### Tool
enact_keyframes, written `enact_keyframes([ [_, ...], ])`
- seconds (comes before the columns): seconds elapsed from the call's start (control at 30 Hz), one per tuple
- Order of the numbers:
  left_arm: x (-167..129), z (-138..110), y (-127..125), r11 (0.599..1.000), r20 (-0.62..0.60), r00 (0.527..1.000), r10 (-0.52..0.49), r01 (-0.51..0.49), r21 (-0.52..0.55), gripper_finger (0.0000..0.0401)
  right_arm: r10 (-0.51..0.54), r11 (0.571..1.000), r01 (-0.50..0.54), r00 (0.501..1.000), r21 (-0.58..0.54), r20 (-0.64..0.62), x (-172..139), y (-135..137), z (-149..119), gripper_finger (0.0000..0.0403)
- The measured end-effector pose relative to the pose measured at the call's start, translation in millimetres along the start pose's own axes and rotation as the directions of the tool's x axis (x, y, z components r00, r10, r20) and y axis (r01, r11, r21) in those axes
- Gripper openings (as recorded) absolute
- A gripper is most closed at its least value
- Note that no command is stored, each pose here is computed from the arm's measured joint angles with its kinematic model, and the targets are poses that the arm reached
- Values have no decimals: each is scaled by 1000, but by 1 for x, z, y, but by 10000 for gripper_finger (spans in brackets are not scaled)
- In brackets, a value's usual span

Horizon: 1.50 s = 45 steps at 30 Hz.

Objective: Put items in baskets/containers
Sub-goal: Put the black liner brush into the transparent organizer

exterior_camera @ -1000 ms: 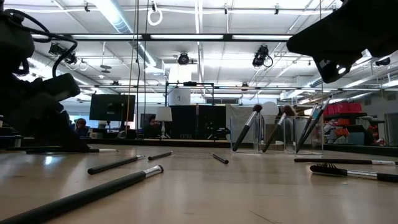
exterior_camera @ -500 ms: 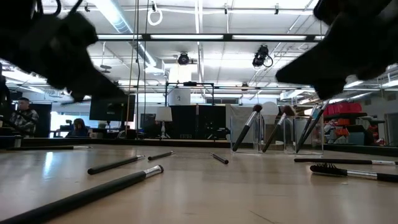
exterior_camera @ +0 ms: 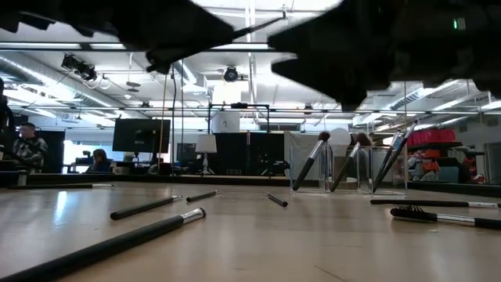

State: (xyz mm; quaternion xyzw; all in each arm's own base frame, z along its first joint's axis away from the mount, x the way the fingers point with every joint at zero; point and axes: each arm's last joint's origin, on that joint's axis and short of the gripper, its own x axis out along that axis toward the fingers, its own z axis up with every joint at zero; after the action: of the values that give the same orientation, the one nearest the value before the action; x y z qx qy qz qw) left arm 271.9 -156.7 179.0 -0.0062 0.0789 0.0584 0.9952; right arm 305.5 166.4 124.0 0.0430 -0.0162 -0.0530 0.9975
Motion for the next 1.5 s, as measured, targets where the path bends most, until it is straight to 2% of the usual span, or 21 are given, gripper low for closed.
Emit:
enact_keyframes([
  [0.13,20,0,-16,998,1,1000,20,-20,52,15,-8,999,9,1000,-30,28,7,9,8,205],
  [0.27,28,2,-23,997,6,1000,22,-23,73,18,2,1000,-1,999,-29,36,5,13,10,184],
  [0.5,28,3,-24,997,10,1000,19,-20,70,18,31,997,-28,998,-67,47,-3,24,11,104],
  [0.7,28,3,-24,998,9,1000,10,-11,67,23,3,997,1,999,-82,51,-6,26,13,21],
  [0.77,29,3,-24,998,5,1000,5,-5,69,24,6,996,-2,999,-84,44,-6,27,12,11],
  [0.9,30,4,-24,998,7,1000,-16,16,62,34,-66,994,67,998,-84,16,-13,29,19,12],
  [1.0,30,2,-23,997,-10,1000,-17,17,70,69,-168,978,158,983,-136,-69,-26,26,34,7],
  [1.13,31,-2,-21,999,-46,999,-17,19,49,133,-249,967,227,942,-119,-225,-52,7,74,6],
  [1.27,34,-4,-16,1000,-69,998,-3,3,2,185,-310,945,324,866,-31,-393,-88,-35,108,6],
  [1.4,34,-5,-16,1000,-75,997,-25,24,-20,213,-359,894,445,773,44,-524,-124,-80,133,7],
  [1.5,34,-5,-16,1000,-77,997,-23,22,-18,219,-415,851,523,730,53,-544,-142,-105,144,9],
])
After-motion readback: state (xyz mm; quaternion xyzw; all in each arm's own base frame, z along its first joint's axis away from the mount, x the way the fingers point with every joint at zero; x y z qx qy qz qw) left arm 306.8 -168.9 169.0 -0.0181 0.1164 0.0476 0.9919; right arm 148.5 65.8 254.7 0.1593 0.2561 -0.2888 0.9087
